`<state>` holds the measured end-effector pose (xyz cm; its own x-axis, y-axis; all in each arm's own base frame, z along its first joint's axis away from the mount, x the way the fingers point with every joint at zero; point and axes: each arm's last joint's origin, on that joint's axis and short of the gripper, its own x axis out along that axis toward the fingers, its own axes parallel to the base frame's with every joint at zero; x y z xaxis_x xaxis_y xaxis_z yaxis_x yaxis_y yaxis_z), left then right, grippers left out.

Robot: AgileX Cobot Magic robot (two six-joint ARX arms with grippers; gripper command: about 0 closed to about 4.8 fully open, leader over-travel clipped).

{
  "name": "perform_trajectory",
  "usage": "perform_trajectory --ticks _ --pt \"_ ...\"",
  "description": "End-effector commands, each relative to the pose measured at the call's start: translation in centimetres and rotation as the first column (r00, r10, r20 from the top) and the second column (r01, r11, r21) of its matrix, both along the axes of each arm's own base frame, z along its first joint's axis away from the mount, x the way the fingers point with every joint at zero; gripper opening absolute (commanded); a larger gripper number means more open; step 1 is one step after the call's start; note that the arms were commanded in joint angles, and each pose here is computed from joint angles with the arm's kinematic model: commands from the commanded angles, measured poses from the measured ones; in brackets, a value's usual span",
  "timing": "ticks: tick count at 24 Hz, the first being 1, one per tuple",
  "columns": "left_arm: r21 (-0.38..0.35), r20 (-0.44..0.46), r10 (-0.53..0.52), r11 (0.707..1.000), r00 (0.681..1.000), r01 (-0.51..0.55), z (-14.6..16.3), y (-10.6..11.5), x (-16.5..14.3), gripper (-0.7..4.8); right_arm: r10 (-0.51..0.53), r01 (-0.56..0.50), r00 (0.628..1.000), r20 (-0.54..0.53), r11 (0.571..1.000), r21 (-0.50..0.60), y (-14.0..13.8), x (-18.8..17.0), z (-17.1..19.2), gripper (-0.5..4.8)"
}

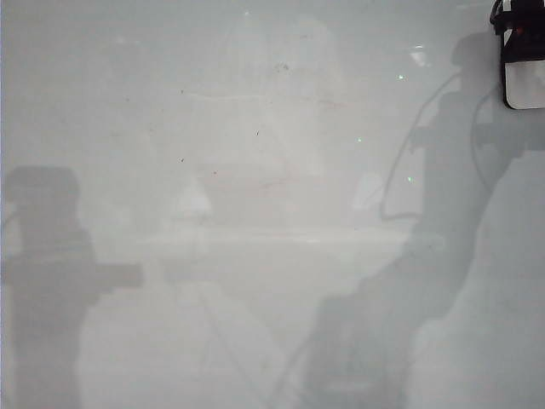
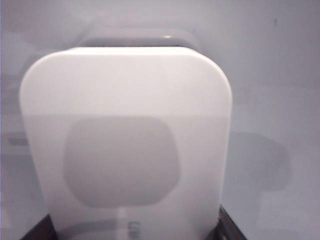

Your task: Grab the whiteboard eraser that is attached to the surface of the whiteboard and use it to clean the writing on the whiteboard.

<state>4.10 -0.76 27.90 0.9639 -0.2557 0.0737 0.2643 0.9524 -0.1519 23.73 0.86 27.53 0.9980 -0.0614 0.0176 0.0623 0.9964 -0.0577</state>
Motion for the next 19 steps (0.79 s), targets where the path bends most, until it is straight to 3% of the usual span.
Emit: perform_trajectory --ticks 1,4,11,14,15,16,17,19 --pt "0.007 0.025 0.001 1.000 1.000 -0.001 0.3 0.0 -0.1 -0.05 0.018 -0.019 0.999 0.033 1.000 0.005 0.1 0.8 -0.1 3.25" --pt "0.007 0.025 0.001 1.000 1.000 -0.001 0.3 0.0 -0.1 -0.05 0.027 -0.027 1.000 -0.015 1.000 0.003 0.2 1.0 -0.7 3.89" --pt "0.066 0.038 0.032 0.997 0.999 -0.035 0.0 0.1 0.1 -0.05 0.026 -0.026 1.000 -0.014 1.000 -0.005 0.0 -2.0 1.3 3.92" --pt "0.059 0.053 0.084 0.994 0.995 -0.087 -0.3 0.2 0.6 -0.05 0.027 -0.027 0.999 -0.027 1.000 -0.004 -0.1 -4.4 2.3 3.76" --pt "0.055 0.051 0.121 0.991 0.991 -0.124 -0.7 0.3 0.9 -0.06 0.037 -0.037 0.998 -0.041 0.999 0.005 -0.1 -6.4 2.8 2.92" --pt "0.053 0.050 0.141 0.988 0.989 -0.143 -1.0 0.4 1.2 -0.05 0.048 -0.047 0.998 -0.047 0.999 0.006 0.0 -7.8 3.1 1.71" --pt "0.059 0.048 0.163 0.984 0.985 -0.165 -1.6 0.4 1.6 -0.05 0.076 -0.076 0.996 -0.042 0.997 0.006 0.0 -10.0 3.5 -0.19" --pt "0.095 0.050 0.164 0.981 0.985 -0.168 -2.3 0.4 2.1 -0.05 0.090 -0.090 0.996 -0.014 0.996 0.007 -0.1 -12.3 3.8 -0.05"
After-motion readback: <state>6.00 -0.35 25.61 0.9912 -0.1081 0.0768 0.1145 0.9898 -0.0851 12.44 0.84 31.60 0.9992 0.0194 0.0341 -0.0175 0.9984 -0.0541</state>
